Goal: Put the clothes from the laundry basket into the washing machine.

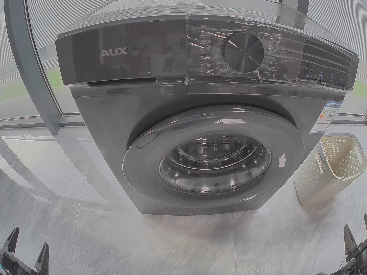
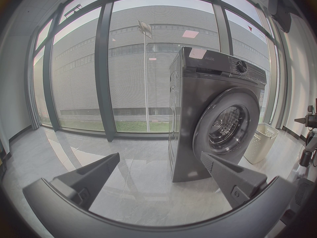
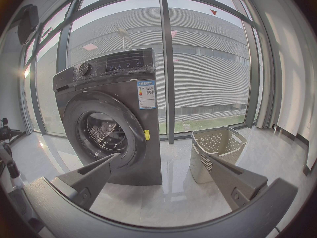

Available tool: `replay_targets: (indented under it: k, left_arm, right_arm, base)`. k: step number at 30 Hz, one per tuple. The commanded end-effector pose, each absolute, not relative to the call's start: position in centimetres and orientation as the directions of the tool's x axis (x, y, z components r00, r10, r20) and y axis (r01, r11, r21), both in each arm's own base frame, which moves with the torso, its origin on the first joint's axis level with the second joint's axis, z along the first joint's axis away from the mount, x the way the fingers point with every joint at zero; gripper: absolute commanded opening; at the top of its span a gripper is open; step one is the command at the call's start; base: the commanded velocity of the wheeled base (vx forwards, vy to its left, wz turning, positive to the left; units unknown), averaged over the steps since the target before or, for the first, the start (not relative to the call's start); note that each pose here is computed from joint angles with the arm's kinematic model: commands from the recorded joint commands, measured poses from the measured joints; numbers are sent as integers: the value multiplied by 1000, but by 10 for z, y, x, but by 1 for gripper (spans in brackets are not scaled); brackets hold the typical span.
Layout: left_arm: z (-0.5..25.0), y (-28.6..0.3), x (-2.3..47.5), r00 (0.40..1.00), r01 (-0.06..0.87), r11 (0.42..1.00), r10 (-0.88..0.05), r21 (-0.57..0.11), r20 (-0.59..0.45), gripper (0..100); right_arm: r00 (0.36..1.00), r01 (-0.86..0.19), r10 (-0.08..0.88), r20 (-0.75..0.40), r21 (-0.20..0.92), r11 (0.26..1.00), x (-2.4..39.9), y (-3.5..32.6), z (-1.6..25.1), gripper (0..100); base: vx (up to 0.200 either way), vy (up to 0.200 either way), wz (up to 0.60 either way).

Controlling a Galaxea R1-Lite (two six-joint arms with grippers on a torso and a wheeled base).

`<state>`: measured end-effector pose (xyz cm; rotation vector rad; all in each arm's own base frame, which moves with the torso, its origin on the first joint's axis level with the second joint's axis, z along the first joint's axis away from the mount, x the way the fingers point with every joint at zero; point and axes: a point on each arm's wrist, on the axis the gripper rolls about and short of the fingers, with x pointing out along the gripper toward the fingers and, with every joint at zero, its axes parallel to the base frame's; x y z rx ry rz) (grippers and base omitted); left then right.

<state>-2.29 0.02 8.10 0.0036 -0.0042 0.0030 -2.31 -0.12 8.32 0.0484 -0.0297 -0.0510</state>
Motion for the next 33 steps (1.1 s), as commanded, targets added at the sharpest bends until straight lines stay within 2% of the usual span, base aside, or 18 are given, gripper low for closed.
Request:
replay_targets:
  k: [1,6,28,29,33]
  left_arm:
    - [76,0,-23,1000,-3,1000,3,3,3,100]
    - [76,0,-23,1000,-3,1000,3,6,3,100]
    - [77,0,-23,1000,-5,1000,5,-6,5,100]
    - [76,0,-23,1000,-3,1000,3,11,3,100]
    - [76,0,-23,1000,-3,1000,3,9,3,100]
  right_arm:
    - [999,32,-32,15,34,999,-23,-1,77,100]
    - [1000,3,-3,11,-14,1000,-23,0,77,100]
    - [1000,-8,8,9,-8,1000,-23,0,76,100]
    - [1000,-8,8,9,-9,1000,-23,0,76,100]
    - [1000,-9,9,9,-9,1000,-23,0,76,100]
  base:
    - [0,0,0]
    - [0,0,0]
    - [0,0,0]
    - [0,0,0]
    - [0,0,0]
